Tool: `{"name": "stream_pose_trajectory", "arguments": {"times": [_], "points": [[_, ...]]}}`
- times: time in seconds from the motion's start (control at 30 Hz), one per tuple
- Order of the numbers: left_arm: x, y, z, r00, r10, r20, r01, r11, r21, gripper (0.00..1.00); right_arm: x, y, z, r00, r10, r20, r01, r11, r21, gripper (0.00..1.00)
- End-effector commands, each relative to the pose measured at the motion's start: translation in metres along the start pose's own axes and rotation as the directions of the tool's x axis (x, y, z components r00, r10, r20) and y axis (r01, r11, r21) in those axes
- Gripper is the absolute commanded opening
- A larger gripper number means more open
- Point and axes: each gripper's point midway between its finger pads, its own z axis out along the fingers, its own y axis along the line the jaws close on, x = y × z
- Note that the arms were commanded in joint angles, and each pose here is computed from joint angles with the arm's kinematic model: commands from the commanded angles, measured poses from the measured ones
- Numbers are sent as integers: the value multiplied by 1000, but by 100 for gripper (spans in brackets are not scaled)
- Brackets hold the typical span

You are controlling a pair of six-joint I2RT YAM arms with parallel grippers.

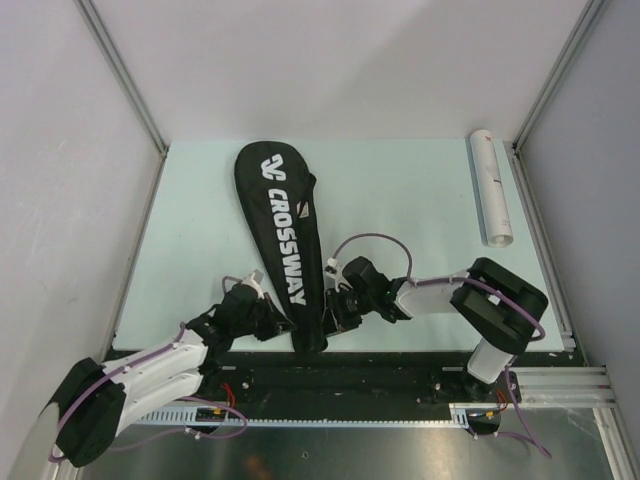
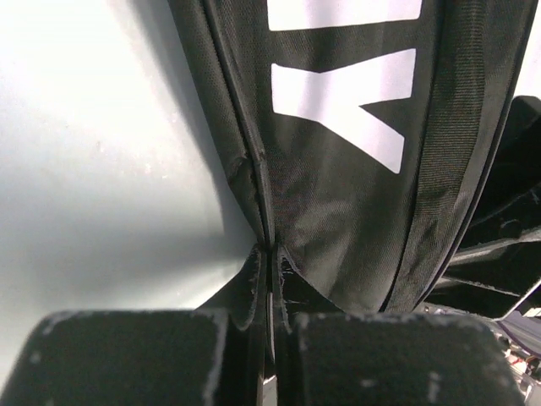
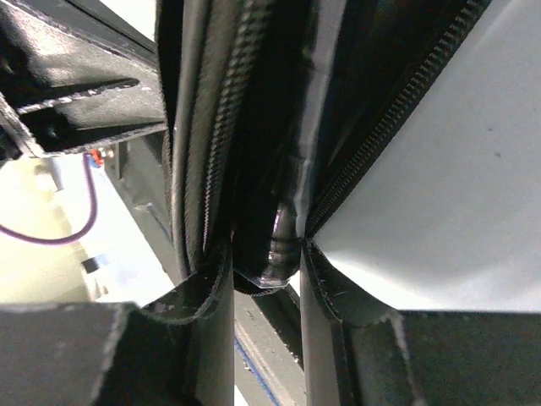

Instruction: Pack up the badminton gear

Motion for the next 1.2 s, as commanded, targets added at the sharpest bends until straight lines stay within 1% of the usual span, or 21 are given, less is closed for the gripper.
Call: {"name": "stream_pose_trajectory", "arguments": {"times": [0.0, 0.03, 0.07, 0.1, 0.17, 0.23, 0.47, 0.5, 0.53, 0.6, 0.63, 0.7, 0.73, 0.8, 0.83, 0.87, 0.93, 1.0, 1.03, 1.1, 1.17], "points": [[12, -10, 1, 999, -14, -51, 15, 1000, 24, 1, -30, 28, 9, 997, 4, 77, 10, 985, -171, 24], [12, -10, 0, 999, -11, -49, 13, 1000, 27, 1, -30, 30, 8, 996, -27, 87, 41, 986, -163, 27], [11, -11, 0, 999, -8, -45, 10, 999, 35, 0, -34, 33, 2, 992, -47, 114, 64, 987, -148, 36], [9, -12, -1, 999, -13, -35, 14, 999, 38, 0, -30, 21, -2, 995, -32, 94, 41, 995, -95, 41], [6, -13, -2, 1000, -12, -11, 13, 999, 47, 2, -26, 5, -13, 995, -54, 86, 55, 998, -8, 50], [4, -13, -2, 1000, -16, 0, 16, 999, 48, 2, -24, -6, -23, 995, -59, 82, 57, 998, 23, 51], [8, -10, -1, 1000, -26, -15, 27, 999, 35, 6, -15, -15, -46, 995, -54, 86, 51, 998, 36, 52], [8, -9, -1, 1000, -27, -15, 28, 999, 34, 6, -15, -15, -46, 994, -57, 89, 54, 998, 32, 51], [7, -9, -1, 1000, -27, -14, 28, 999, 33, 7, -14, -16, -45, 995, -55, 84, 53, 998, 27, 45], [8, -9, -1, 999, -26, -18, 27, 999, 32, 7, -17, -13, -42, 994, -59, 92, 58, 998, 6, 39], [8, -9, -1, 1000, -26, -18, 26, 999, 35, 7, -15, -12, -38, 996, -54, 77, 55, 998, -11, 31], [8, -9, -1, 999, -29, -18, 29, 999, 35, 8, -20, -7, -30, 995, -46, 94, 49, 998, -38, 24], [9, -8, -1, 999, -29, -20, 29, 999, 31, 8, -15, -11, -21, 997, -30, 72, 32, 999, -36, 18], [9, -8, 0, 999, -29, -22, 30, 999, 29, 7, -18, 2, -11, 997, -27, 79, 34, 995, -91, 12], [9, -8, 0, 999, -30, -24, 31, 999, 25, 7, -14, 5, -4, 998, -25, 54, 31, 993, -111, 7], [9, -8, 0, 999, -29, -28, 30, 999, 21, 7, -12, 16, 1, 997, -47, 53, 54, 989, -139, 6], [10, -8, 1, 999, -26, -32, 27, 1000, 16, 6, -16, 25, 3, 997, -44, 60, 53, 987, -154, 3], [10, -10, 1, 999, -17, -35, 18, 1000, 17, 6, -26, 17, -4, 995, -24, 93, 35, 993, -114, 4], [11, -9, 1, 999, -18, -37, 19, 1000, 16, 6, -26, 2, -8, 996, -13, 92, 18, 998, -55, 8], [10, -8, 1, 999, -19, -27, 19, 1000, 16, 6, -43, -14, -26, 989, -1, 148, 0, 1000, 13, 14], [10, -8, 0, 1000, -23, -20, 24, 999, 22, 7, -48, -22, -42, 986, -35, 165, 26, 998, 54, 23]]}}
